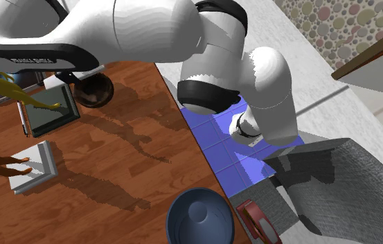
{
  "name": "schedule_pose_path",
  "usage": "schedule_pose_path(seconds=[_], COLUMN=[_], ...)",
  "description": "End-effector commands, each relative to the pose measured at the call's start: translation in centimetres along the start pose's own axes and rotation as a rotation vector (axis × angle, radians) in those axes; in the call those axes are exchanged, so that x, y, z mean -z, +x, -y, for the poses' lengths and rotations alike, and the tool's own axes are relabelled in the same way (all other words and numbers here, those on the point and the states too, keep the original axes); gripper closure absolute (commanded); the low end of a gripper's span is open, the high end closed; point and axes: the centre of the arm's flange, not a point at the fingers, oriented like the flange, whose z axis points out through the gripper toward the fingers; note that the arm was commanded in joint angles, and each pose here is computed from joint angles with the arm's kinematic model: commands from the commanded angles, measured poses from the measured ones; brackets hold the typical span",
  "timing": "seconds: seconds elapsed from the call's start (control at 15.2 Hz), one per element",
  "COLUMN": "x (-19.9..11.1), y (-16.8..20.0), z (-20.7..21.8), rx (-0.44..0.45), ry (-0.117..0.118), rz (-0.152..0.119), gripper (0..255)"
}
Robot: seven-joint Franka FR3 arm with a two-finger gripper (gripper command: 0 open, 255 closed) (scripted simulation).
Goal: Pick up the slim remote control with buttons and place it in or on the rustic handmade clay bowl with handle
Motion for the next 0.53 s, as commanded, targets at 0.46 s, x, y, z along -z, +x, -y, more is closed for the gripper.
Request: schedule_pose_path(seconds=[0.46], x=[-4.7], y=[0.0], z=[0.0], rx=[0.000], ry=[0.000], rz=[-0.001], gripper=[255])
